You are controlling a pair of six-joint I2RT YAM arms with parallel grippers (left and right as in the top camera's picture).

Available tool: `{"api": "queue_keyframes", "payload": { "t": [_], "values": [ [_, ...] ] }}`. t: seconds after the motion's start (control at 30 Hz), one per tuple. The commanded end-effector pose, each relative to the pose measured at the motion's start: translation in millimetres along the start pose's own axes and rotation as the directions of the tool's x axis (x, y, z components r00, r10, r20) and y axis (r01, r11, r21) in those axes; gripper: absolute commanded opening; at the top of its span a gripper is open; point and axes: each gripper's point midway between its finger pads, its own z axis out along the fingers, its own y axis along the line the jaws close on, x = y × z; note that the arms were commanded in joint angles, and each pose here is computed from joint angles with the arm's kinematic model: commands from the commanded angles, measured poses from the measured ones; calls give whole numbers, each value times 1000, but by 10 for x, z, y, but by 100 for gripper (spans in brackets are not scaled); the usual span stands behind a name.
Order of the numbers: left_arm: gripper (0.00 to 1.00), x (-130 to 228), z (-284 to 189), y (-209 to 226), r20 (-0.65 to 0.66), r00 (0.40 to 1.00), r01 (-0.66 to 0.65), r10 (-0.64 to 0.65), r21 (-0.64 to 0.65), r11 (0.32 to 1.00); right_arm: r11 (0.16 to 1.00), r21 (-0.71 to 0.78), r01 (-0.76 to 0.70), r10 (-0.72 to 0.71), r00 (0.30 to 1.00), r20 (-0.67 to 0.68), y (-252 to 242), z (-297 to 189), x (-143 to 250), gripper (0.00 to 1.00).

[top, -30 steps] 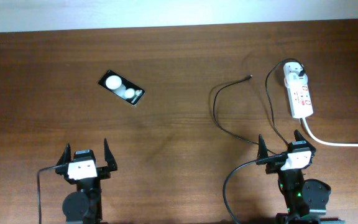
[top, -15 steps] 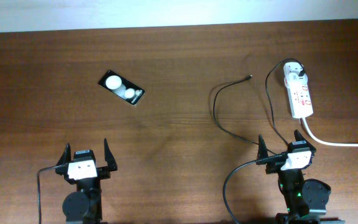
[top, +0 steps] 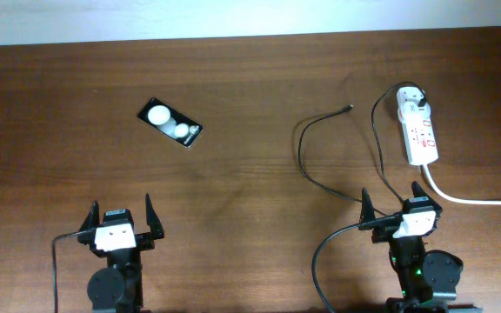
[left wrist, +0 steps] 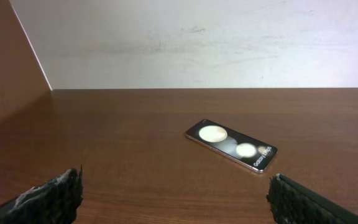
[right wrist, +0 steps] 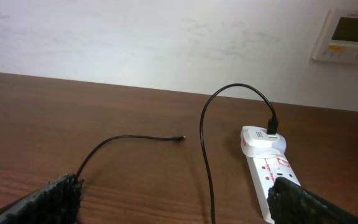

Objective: Plug charger to phone and switch on socket

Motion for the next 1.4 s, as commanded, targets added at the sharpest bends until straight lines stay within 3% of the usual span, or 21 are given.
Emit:
{"api": "queue_keyframes", "payload": {
  "t": [0.0, 0.6, 0.8, 0.97, 1.2, 1.37],
  "values": [
    [99, 19, 3, -6, 0, 1000, -16, 16, 4, 1000, 1000, 18, -5, 5, 1000, -5, -35, -3, 26, 99],
    [99, -19, 2, -48, 16, 1000, -13, 13, 29, 1000, 1000, 18, -5, 5, 1000, -5, -35, -3, 26, 99],
    [99, -484, -55, -88, 191, 977, 79, -93, 77, 994, 1000, 18, -5, 5, 1000, -5, -35, -3, 26, 99],
    [99, -832, -152, -49, 259, 959, 95, -112, 80, 992, 1000, 18, -5, 5, 1000, -5, -35, -3, 26, 99],
    [99, -1143, -141, -29, 238, 965, 93, -109, 80, 992, 1000, 18, -5, 5, 1000, -5, -35, -3, 26, 99],
    [99, -1370, 84, -48, 150, 984, 87, -98, 78, 993, 1000, 18, -5, 5, 1000, -5, -35, -3, 26, 99]
  ]
}}
